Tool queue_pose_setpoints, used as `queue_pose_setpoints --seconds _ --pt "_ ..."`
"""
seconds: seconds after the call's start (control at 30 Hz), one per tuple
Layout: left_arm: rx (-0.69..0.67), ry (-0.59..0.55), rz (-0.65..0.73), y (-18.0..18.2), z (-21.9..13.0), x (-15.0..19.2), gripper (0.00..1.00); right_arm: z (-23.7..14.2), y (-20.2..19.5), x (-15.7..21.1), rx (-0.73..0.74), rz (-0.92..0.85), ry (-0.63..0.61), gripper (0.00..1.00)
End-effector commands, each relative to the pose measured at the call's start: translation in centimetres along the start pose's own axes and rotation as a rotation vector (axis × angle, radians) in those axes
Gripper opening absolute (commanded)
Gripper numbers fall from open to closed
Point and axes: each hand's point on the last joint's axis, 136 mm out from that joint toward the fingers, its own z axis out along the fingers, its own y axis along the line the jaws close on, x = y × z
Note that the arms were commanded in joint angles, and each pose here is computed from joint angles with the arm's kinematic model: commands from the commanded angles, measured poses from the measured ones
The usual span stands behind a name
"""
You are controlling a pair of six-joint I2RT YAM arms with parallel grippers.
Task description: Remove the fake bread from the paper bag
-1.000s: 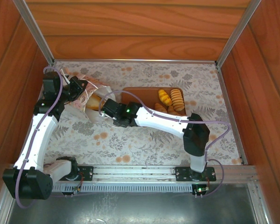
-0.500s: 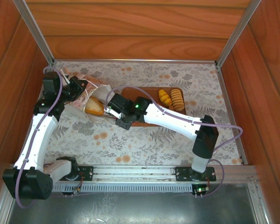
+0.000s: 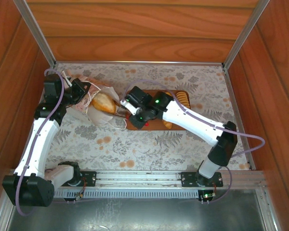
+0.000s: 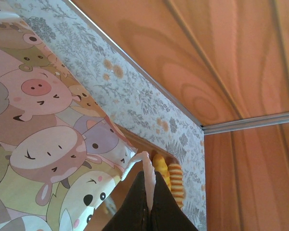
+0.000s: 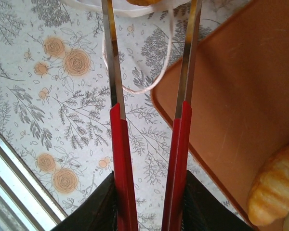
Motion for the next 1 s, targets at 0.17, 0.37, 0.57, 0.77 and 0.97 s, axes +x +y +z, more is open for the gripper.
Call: queue_pose_setpoints --seconds 0.17,0.37,0.57,0.77,0.97 --pt "0.028 -0.015 0.016 -0.7 -0.5 0.1 0.0 -3.6 0.8 2.5 -0.069 0.028 -0.018 0.34" --pt "0.023 -0.02 0.017 -0.6 -0.5 0.0 0.0 -4.9 0.5 6.1 -0.061 0.028 0.02 0.33" --pt "0.016 -0.019 0.011 -0.3 -0.3 0.0 0.0 -7.0 -0.5 8.3 -0.024 0.062 -0.01 0.34" --pt "0.014 -0.024 0.012 -0.3 -0.3 -0.1 0.0 -8.8 -1.3 10.0 0.006 0.099 -0.027 0.35" --pt "0.004 -0.03 0.007 0.0 -0.3 -0.1 0.0 -10.1 -3.1 11.5 0.076 0.155 -0.023 0.36"
